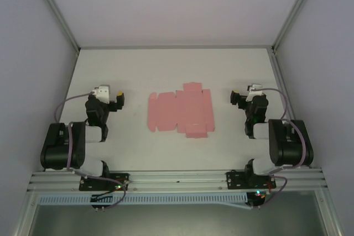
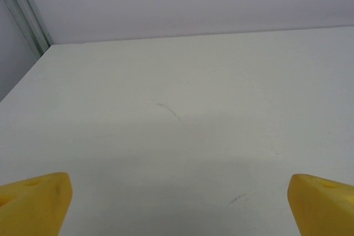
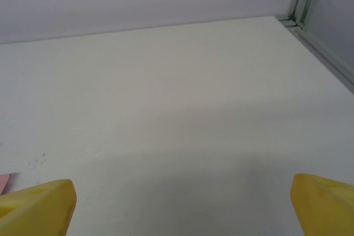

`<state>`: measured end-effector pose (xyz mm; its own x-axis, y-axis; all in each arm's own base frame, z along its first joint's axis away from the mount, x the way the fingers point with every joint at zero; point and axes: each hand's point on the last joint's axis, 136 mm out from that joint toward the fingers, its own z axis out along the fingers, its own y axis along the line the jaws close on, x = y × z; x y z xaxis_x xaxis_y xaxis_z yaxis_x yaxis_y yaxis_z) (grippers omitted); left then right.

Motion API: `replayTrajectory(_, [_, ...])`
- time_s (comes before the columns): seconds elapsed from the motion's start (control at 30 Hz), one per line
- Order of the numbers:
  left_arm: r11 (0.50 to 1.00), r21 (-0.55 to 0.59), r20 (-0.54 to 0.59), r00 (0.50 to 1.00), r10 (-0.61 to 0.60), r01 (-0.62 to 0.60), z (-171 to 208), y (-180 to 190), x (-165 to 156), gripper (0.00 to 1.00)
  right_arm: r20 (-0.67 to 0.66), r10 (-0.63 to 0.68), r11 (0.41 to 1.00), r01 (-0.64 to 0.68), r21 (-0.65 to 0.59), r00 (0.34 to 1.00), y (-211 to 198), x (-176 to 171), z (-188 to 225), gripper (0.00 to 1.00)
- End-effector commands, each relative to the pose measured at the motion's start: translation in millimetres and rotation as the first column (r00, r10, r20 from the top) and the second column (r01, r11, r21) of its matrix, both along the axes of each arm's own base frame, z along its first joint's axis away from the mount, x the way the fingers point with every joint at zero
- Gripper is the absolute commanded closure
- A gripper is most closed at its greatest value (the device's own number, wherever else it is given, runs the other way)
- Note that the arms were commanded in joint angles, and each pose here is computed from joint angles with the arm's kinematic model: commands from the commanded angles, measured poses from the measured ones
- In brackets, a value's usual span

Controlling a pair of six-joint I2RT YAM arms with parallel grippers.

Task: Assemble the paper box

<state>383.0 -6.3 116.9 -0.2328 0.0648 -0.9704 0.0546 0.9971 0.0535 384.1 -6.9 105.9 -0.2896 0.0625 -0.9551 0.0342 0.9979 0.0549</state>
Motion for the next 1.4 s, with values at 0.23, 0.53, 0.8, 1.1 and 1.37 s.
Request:
replayTrajectory(0.23, [0.96,-0.276,-0.134,0.987,-0.086,0.046,62.0,-35.0,-6.7,0.0,-0.184,0.032,0.999,-0.025,0.043,0.982,46.5,-6.8,51.2,0.04])
replayTrajectory(0.53, [0.88,-0.453,-0.435,0.826,-0.359,0.144,22.4,-129.6,-30.2,0.0,-0.463,0.276,0.947,-0.157,0.279,0.842,149.0,-46.6,17.9,0.38])
replayTrajectory(0.8, [0.823,-0.557,-0.58,0.659,-0.479,0.108,-25.1,-163.7,-52.6,0.0,-0.607,0.291,0.947,-0.131,0.294,0.739,176.0,-49.3,-38.0,0.66])
replayTrajectory(1.1, [0.786,-0.609,-0.615,0.563,-0.552,0.106,-59.9,-188.9,-60.1,0.0,-0.717,0.207,0.969,-0.039,0.243,0.666,163.5,-61.7,-96.5,0.81])
replayTrajectory(1.37, [0.698,-0.7,-0.55,0.51,-0.661,0.15,-66.4,-211.4,-67.5,0.03,-0.755,0.198,0.966,0.006,0.259,0.624,156.6,-84.8,-125.9,0.82])
